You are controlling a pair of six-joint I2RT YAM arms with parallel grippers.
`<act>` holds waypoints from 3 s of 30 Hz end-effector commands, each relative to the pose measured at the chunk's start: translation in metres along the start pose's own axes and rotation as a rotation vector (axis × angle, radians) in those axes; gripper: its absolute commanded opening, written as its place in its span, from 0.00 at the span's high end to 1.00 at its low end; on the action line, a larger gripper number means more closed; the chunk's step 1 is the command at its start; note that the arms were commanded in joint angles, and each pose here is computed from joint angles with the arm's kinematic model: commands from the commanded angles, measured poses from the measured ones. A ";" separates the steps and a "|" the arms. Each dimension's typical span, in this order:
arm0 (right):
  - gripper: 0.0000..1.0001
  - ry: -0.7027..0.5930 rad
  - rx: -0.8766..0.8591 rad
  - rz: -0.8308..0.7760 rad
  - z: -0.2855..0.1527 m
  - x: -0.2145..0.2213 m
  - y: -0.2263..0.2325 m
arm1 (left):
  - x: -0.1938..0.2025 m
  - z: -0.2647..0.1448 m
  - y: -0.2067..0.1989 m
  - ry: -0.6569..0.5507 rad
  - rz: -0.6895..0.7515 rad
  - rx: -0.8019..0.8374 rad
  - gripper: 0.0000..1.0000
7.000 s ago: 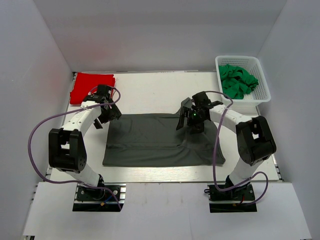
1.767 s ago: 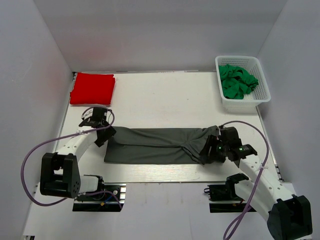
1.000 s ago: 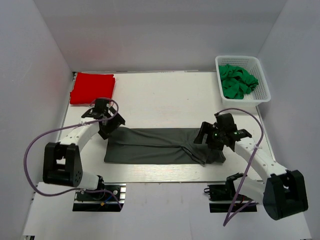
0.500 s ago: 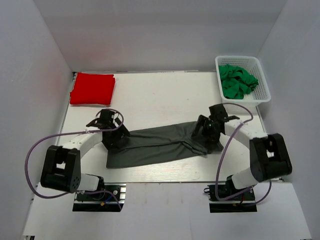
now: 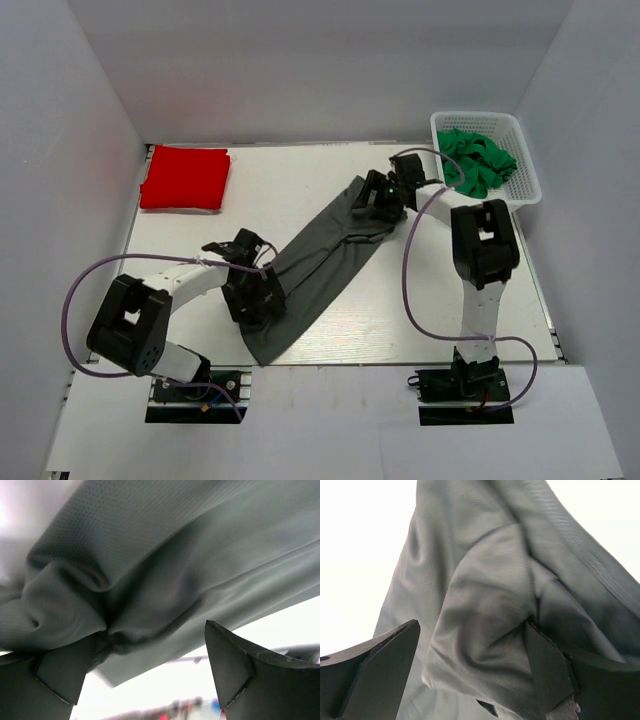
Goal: Fold and stack the t-shirts
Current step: Rotate the tshirt 90 degrees
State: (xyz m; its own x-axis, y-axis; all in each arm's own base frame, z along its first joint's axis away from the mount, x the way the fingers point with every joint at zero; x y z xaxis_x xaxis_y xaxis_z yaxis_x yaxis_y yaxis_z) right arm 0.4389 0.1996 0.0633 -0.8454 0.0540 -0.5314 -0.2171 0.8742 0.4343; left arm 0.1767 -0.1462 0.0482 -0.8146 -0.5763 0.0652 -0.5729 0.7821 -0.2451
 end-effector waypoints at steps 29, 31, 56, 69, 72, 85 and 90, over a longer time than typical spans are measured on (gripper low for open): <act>0.10 -0.041 0.283 -0.303 -0.036 -0.001 0.077 | -0.069 -0.173 -0.084 -0.659 0.159 0.053 0.00; 0.10 -0.042 0.287 -0.291 -0.033 0.000 0.080 | -0.061 -0.168 -0.072 -0.626 0.176 0.046 0.00; 0.10 0.200 0.538 -0.197 0.043 0.020 0.022 | -0.039 -0.111 -0.061 -0.417 0.235 0.004 0.00; 0.10 -0.192 0.153 -0.661 0.067 -0.140 0.024 | -0.045 -0.080 -0.107 -0.317 0.339 0.056 0.00; 0.10 -0.223 0.087 -0.677 0.033 -0.144 0.051 | -0.046 -0.072 -0.127 -0.317 0.370 0.119 0.00; 0.10 -0.422 0.234 -0.361 -0.152 -0.081 0.055 | -0.096 -0.017 -0.210 -0.395 0.493 0.212 0.26; 0.10 -0.454 0.301 -0.317 -0.190 -0.058 0.044 | -0.111 -0.007 -0.220 -0.411 0.477 0.237 0.39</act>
State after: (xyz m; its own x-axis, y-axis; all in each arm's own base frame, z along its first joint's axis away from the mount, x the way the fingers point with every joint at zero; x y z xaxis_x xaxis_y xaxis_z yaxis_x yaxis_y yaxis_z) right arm 0.3946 0.1588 0.2697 -0.3999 -0.1189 -0.9088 -0.3165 0.9485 0.0152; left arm 0.3722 -0.2504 0.0809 -0.8831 -0.2412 -0.4025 -0.1129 0.9418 -0.3166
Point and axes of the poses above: each gripper's point midway between its finger pads, its own z axis out along the fingers, its own y axis along the line the jaws close on, x = y × z, the point moved 3 cm from there along -z, back along the fingers, and after that the axes turned 13 degrees about -z, right-handed, at the moved point
